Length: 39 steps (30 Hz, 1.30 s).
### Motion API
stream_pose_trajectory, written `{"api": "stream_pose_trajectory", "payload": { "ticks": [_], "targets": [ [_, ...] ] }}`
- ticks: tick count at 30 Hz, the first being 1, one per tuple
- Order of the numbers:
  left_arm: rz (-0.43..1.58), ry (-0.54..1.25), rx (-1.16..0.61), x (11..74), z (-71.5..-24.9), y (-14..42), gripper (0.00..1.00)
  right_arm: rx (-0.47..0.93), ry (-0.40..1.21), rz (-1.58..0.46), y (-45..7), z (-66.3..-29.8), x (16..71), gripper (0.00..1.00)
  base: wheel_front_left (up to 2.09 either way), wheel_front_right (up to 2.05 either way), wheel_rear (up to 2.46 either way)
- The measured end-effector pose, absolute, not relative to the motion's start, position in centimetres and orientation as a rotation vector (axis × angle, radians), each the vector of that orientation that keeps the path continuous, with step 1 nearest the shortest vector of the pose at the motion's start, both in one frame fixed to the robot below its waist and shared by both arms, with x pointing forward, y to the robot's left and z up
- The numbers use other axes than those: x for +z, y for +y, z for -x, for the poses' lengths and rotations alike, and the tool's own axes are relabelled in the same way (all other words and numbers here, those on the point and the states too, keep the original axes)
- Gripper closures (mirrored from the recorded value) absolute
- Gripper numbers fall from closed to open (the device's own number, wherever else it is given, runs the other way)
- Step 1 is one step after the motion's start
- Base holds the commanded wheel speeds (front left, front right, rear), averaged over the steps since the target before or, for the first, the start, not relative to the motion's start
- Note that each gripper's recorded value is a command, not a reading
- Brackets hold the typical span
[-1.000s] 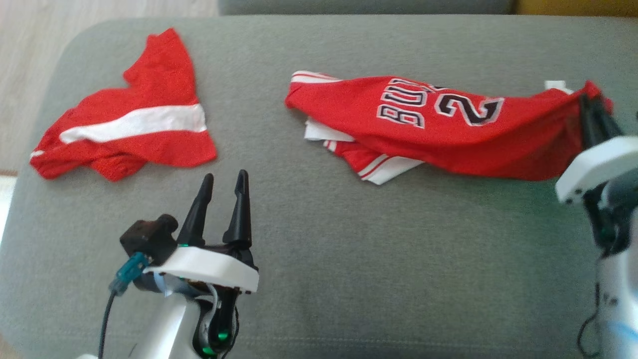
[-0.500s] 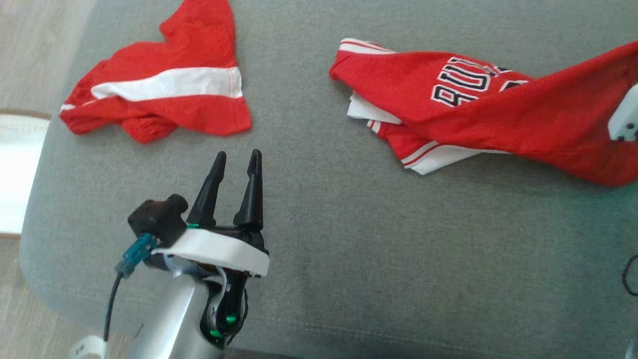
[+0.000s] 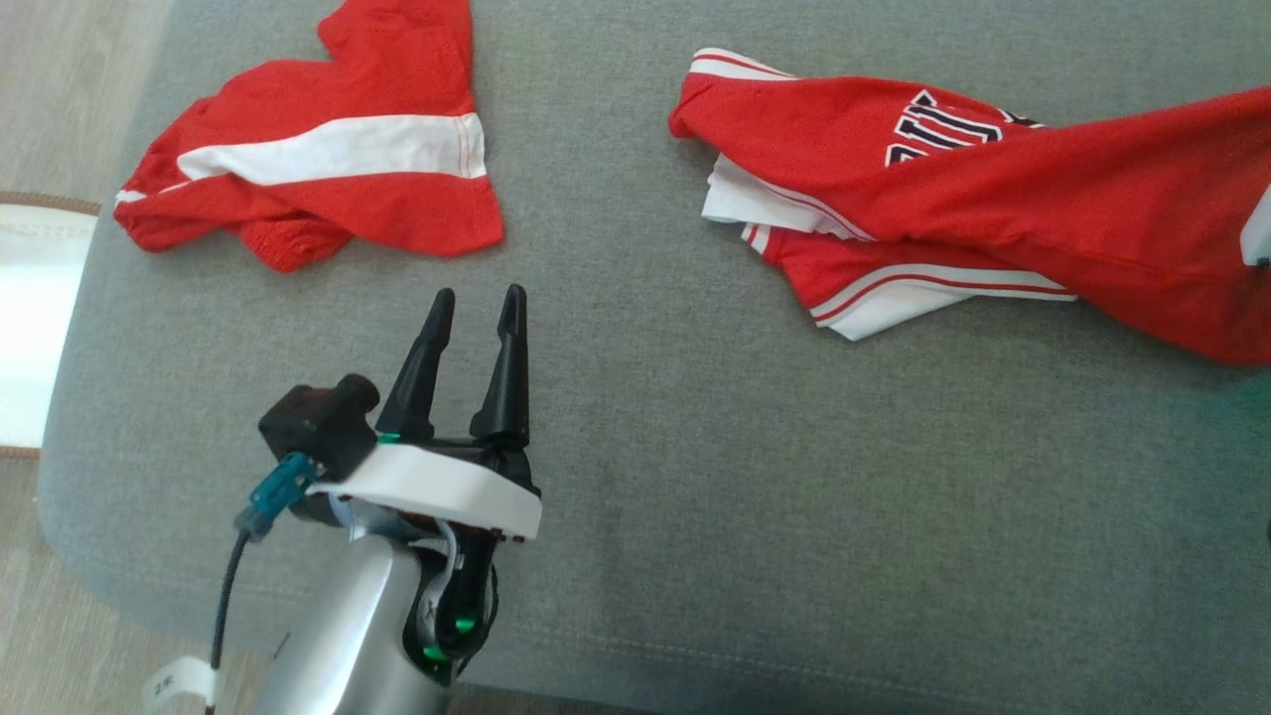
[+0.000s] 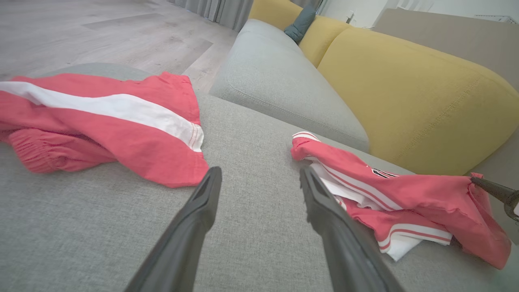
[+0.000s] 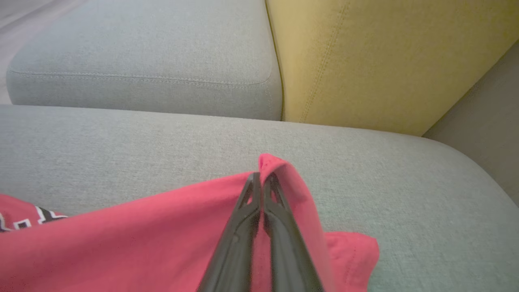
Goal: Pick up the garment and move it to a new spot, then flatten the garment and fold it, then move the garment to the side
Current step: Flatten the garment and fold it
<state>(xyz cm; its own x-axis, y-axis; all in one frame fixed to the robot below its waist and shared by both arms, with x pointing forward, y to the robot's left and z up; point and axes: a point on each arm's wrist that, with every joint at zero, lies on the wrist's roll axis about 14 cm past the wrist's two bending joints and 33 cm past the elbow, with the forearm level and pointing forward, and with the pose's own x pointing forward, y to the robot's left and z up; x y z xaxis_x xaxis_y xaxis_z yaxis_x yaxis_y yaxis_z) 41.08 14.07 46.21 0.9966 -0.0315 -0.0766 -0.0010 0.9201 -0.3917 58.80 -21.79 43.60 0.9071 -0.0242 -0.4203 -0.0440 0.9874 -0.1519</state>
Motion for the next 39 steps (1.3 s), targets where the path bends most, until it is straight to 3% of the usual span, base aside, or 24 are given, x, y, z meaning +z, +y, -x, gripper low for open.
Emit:
{"api": "stream_pose_trajectory", "payload": {
  "ticks": [1,2,3,11,22,33,39],
  "targets": [
    [0.403,0.083,-0.019,46.2,-41.1,13.9,0.00,0.004,0.447,0.163,-22.1,-58.7,43.3,1.00,0.00,0.00,0.00],
    [0.403,0.085,-0.023,46.2,-41.1,13.8,0.00,-0.001,0.452,0.169,-22.4,-58.6,43.2,0.43,0.00,0.00,0.00],
    [0.404,0.085,-0.027,46.2,-41.1,13.7,0.00,-0.003,0.456,0.174,-22.5,-58.5,43.1,0.00,0.00,0.00,0.00],
    [0.412,0.068,-0.063,46.9,-41.4,12.5,0.00,-0.014,0.445,0.150,-23.2,-57.1,43.4,0.00,0.00,0.00,0.00],
    [0.420,0.010,-0.123,49.3,-41.9,10.8,0.00,-0.031,0.206,0.071,-23.5,-55.2,49.4,0.00,0.00,0.00,0.00],
    [0.440,-0.020,-0.192,50.7,-41.8,8.4,0.00,-0.079,-0.010,-0.050,-24.8,-49.0,52.1,0.00,0.00,0.00,0.00],
    [0.436,-0.027,-0.223,50.9,-42.3,7.5,0.00,-0.081,-0.020,-0.074,-24.1,-44.8,50.8,0.00,0.00,0.00,0.00]
  ]
}}
